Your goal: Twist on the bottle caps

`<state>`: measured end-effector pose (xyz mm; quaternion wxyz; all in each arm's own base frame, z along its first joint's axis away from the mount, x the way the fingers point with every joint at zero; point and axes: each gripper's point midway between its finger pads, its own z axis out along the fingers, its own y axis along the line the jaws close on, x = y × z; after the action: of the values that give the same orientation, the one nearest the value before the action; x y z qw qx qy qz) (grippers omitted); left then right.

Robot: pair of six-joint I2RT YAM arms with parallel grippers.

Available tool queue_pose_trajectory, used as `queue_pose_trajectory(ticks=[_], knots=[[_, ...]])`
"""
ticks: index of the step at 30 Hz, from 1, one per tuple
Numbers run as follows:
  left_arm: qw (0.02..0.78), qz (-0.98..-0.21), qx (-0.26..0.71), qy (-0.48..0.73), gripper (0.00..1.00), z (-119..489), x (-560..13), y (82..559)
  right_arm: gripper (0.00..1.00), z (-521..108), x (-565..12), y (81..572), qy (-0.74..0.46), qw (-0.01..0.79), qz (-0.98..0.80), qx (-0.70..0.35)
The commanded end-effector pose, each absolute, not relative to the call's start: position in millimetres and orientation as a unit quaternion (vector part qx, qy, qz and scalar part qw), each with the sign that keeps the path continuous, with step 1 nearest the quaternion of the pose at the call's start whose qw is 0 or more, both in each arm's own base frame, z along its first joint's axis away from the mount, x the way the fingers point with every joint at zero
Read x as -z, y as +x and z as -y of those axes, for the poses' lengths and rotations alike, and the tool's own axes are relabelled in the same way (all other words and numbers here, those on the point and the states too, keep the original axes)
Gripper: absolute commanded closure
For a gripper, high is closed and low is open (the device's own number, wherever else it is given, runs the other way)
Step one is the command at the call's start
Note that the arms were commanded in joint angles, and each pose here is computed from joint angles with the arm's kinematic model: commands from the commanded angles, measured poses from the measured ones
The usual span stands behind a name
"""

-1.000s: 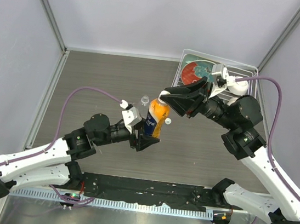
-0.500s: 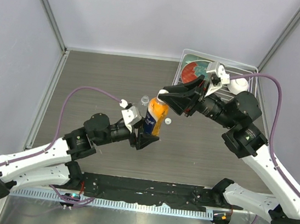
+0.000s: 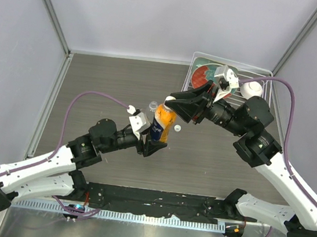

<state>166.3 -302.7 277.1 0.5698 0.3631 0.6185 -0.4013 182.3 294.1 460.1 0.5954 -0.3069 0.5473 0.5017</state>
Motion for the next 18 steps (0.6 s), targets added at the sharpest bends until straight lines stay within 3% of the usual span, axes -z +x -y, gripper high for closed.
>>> queue_pose_trajectory(ticks=[1,12,18], knots=[[0.664,-0.524,0.432,0.314,0.47,296.2,-371.8,171.9,0.68,-303.4,-426.2,166.4,-0.332,0.529,-0.589,-0.514],[0.662,-0.523,0.432,0.320,0.47,294.6,-365.9,169.3,0.61,-305.9,-432.0,170.1,-0.344,0.532,-0.590,-0.500],[0.672,-0.523,0.418,0.316,0.48,293.8,-366.2,175.5,0.69,-306.3,-429.0,174.4,-0.339,0.532,-0.604,-0.487]])
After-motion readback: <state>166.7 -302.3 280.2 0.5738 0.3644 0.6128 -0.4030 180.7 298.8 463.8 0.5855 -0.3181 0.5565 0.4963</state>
